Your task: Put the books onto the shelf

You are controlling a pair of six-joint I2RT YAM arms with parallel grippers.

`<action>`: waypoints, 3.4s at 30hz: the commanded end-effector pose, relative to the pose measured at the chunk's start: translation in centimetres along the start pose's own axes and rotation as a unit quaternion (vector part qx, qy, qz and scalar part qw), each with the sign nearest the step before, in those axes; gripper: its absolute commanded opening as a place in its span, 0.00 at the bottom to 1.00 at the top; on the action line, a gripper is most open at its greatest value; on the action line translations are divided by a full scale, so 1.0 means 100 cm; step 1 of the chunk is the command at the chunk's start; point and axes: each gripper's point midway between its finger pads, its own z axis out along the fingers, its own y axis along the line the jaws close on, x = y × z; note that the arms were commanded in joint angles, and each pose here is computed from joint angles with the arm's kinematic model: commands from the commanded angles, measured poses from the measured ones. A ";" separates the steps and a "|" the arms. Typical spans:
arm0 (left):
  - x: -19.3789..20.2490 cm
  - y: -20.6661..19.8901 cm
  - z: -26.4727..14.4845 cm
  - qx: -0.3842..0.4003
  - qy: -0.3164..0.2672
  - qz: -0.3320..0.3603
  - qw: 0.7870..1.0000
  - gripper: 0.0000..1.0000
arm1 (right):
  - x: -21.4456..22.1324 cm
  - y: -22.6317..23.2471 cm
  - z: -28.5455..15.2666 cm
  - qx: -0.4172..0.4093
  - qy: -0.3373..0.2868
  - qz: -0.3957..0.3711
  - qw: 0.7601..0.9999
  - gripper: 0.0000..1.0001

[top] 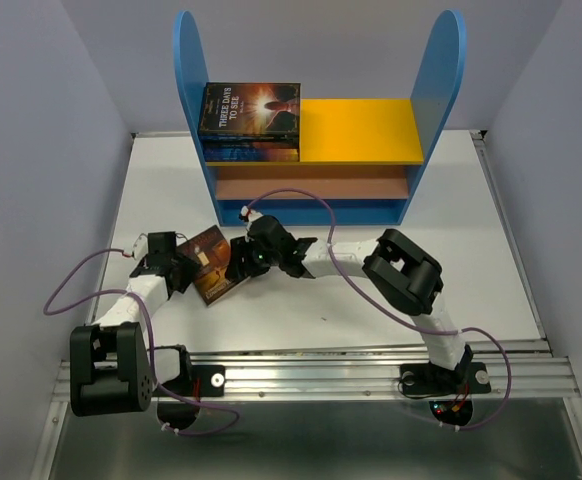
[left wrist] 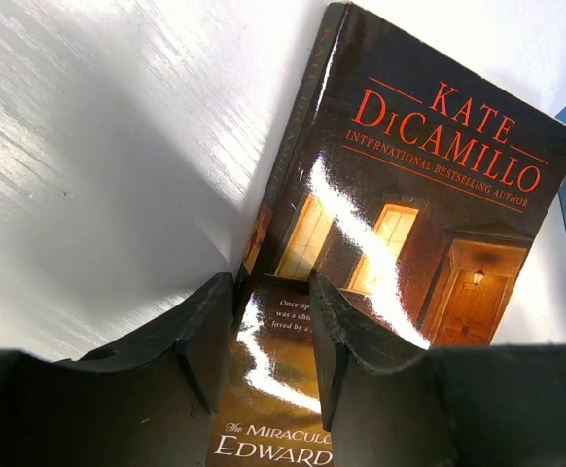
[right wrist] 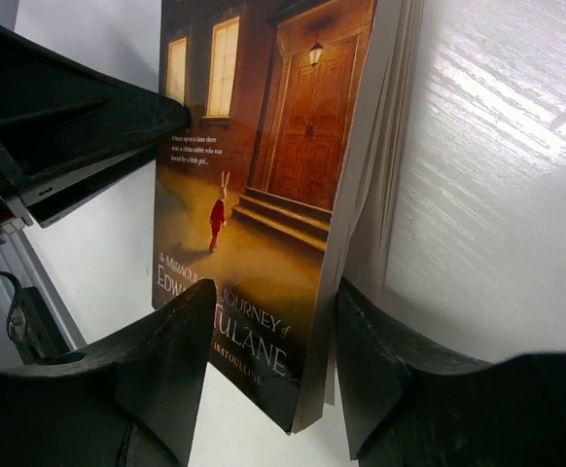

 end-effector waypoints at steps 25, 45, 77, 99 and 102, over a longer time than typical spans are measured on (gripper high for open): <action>0.044 -0.037 -0.087 0.199 0.071 0.034 0.977 0.99 | -0.074 0.086 -0.127 -0.061 -0.143 0.006 0.988 0.01; 0.054 -0.124 -0.256 0.618 0.070 0.101 0.776 0.45 | -0.099 0.141 -0.240 -0.201 -0.157 0.003 0.967 0.01; 0.007 -0.316 -0.434 0.733 -0.027 0.166 0.660 0.00 | -0.133 -0.025 -0.402 0.270 -0.421 0.024 0.866 1.00; -0.075 -0.396 -0.335 0.438 -0.205 -0.307 0.819 0.00 | -0.134 -0.019 -0.414 0.258 -0.434 0.033 0.862 1.00; -0.074 -0.393 -0.319 0.398 -0.212 -0.321 0.833 0.00 | -0.134 -0.019 -0.412 0.257 -0.430 0.032 0.865 1.00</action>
